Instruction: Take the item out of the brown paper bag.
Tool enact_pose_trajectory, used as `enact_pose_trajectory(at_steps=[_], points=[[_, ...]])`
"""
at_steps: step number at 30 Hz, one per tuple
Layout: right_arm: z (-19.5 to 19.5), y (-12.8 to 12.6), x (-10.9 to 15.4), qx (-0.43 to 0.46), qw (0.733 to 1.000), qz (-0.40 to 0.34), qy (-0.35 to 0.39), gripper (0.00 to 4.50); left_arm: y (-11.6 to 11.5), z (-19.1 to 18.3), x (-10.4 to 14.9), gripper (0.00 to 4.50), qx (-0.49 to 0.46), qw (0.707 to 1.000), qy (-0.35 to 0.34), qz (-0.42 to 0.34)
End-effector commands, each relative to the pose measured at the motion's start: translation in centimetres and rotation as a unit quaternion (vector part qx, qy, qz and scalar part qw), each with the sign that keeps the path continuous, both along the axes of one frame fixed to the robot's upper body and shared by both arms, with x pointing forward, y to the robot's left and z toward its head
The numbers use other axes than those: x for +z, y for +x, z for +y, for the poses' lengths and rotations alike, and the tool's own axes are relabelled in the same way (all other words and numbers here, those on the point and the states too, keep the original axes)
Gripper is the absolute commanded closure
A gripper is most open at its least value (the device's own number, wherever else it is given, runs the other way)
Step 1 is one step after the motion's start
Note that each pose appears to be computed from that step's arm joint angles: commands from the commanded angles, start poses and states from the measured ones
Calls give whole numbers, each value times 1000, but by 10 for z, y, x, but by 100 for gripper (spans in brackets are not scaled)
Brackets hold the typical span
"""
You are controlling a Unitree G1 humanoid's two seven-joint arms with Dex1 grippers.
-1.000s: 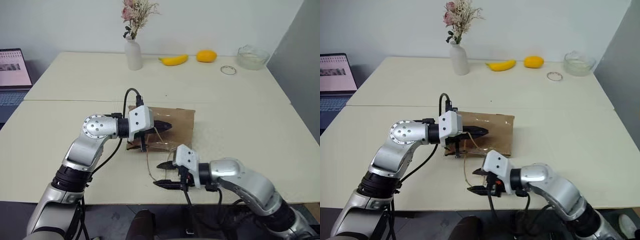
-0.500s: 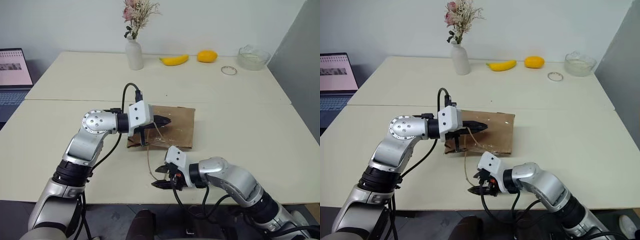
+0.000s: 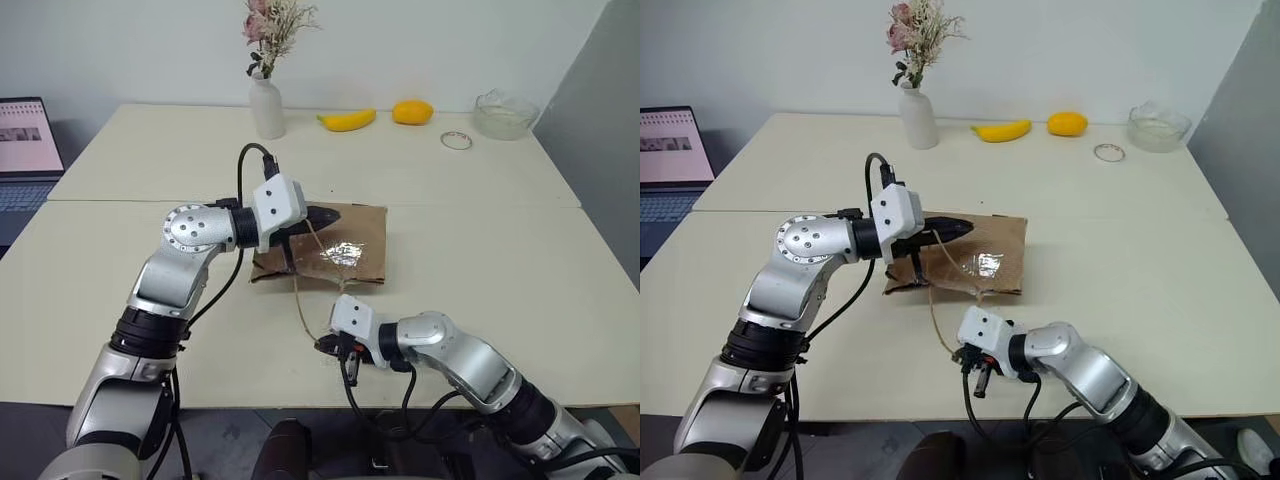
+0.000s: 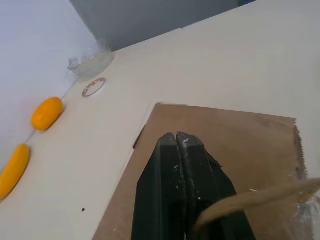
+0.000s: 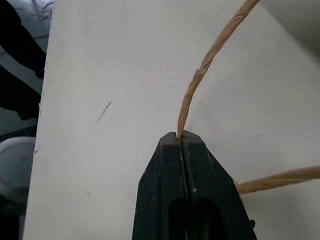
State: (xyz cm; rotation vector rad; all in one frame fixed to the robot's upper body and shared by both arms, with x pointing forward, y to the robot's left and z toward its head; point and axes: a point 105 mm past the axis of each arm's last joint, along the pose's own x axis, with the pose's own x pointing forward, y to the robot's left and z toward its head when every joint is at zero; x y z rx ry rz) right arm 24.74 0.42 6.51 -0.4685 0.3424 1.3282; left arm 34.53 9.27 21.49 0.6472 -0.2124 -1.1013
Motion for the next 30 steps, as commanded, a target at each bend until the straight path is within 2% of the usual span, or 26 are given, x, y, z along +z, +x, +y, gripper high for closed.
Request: enact_pose_trajectory(at_steps=[1,13,20,23,26,30], points=[[-5,3,-5,8,999,-29,-24,448,12,5,27,450,37,999,-23,-27],[-13,-3,-26,20,997,-39,-64,448,60,26,79,450,142,986,-79,-40],[-14,-3,-25,18,997,-43,-61,448,66,26,104,450,147,982,-110,-52],[-14,2,-17,11,996,-68,-54,448,61,21,105,450,128,984,-112,-46],[-13,8,4,-2,995,-94,-17,448,55,18,107,450,111,985,-126,-29],[-17,13,34,-32,993,-107,29,359,44,13,109,450,83,986,-144,0]])
